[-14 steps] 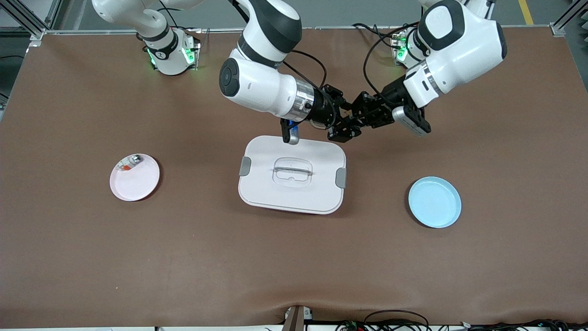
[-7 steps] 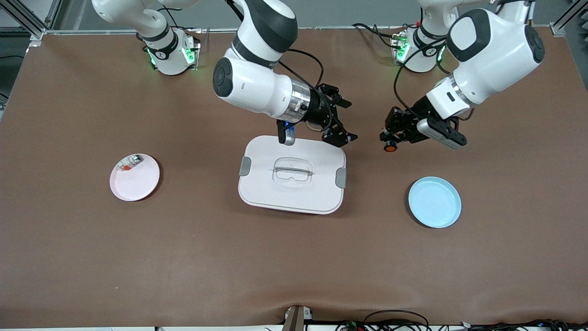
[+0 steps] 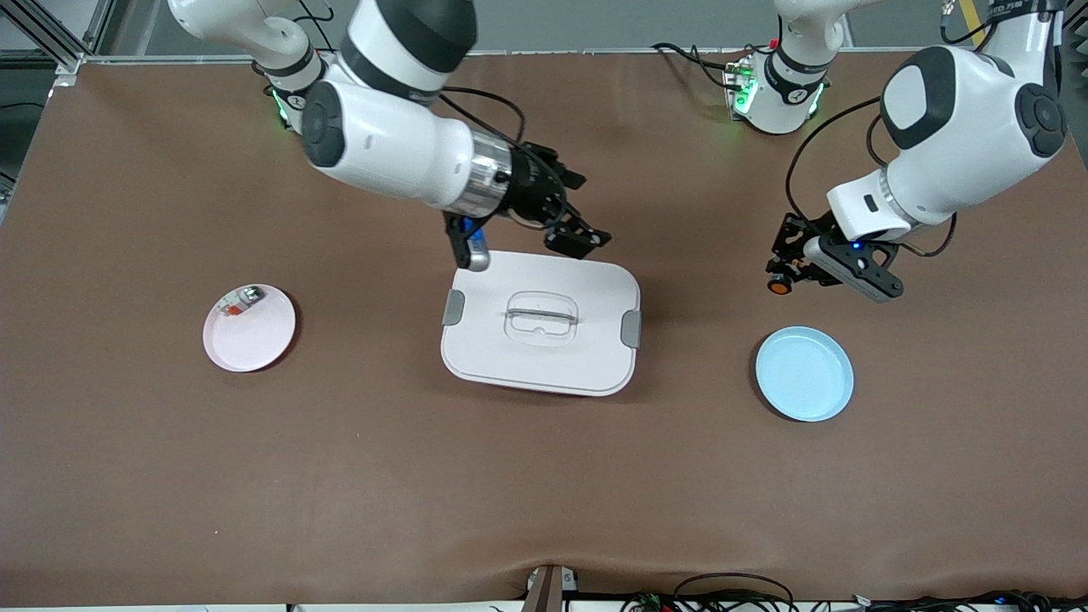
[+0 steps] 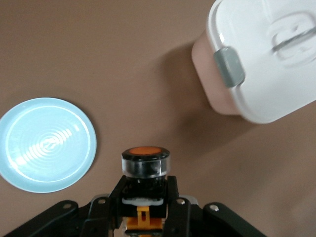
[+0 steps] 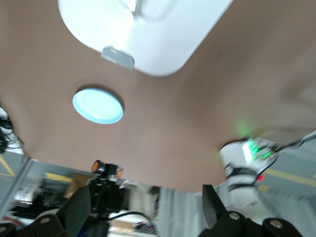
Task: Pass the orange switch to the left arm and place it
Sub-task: 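Carry the switch with the left gripper while the right gripper withdraws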
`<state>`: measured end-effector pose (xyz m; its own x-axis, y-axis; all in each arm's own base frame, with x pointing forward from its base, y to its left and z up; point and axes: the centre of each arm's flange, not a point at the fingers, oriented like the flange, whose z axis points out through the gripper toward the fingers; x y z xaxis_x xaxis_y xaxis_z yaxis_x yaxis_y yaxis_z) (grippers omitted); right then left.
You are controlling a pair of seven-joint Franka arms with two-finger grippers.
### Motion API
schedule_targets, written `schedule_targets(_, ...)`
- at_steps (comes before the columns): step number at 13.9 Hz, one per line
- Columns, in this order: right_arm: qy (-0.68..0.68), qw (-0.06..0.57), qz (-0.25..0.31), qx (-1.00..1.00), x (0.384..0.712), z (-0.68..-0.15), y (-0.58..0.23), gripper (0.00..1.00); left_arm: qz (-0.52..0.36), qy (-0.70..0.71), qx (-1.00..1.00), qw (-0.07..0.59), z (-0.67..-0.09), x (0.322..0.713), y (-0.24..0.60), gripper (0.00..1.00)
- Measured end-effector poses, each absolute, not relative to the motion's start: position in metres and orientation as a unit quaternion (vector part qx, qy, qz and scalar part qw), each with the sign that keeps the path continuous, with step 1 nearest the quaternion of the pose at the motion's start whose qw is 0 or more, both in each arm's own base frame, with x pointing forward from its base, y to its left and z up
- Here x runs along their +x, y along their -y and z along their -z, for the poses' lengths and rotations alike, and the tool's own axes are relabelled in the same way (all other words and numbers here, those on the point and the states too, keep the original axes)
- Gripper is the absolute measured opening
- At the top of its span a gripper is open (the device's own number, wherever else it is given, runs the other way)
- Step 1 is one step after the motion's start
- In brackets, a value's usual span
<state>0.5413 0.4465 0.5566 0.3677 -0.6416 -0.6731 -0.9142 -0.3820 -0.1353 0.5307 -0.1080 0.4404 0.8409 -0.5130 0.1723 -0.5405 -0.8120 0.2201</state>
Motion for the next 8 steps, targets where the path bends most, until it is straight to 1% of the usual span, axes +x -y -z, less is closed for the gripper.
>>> schedule_targets(2, -0.449, 0.260, -0.247, -0.819, 0.542, -0.560, -0.412, 1.00, -0.043, 0.325, 0.939, 0.107, -0.430, 0.534, 0.096, 0.35)
schedule_targets(5, -0.370, 0.265, -0.208, -0.866, 0.535, -0.548, -0.356, 1.00, -0.019, 0.398, 0.915, 0.063, -0.410, 0.541, 0.071, 0.35)
schedule_targets(8, -0.285, 0.224, -0.158, -0.918, 0.528, -0.529, -0.297, 1.00, 0.004, 0.468, 0.883, 0.025, -0.393, 0.549, 0.058, 0.35)
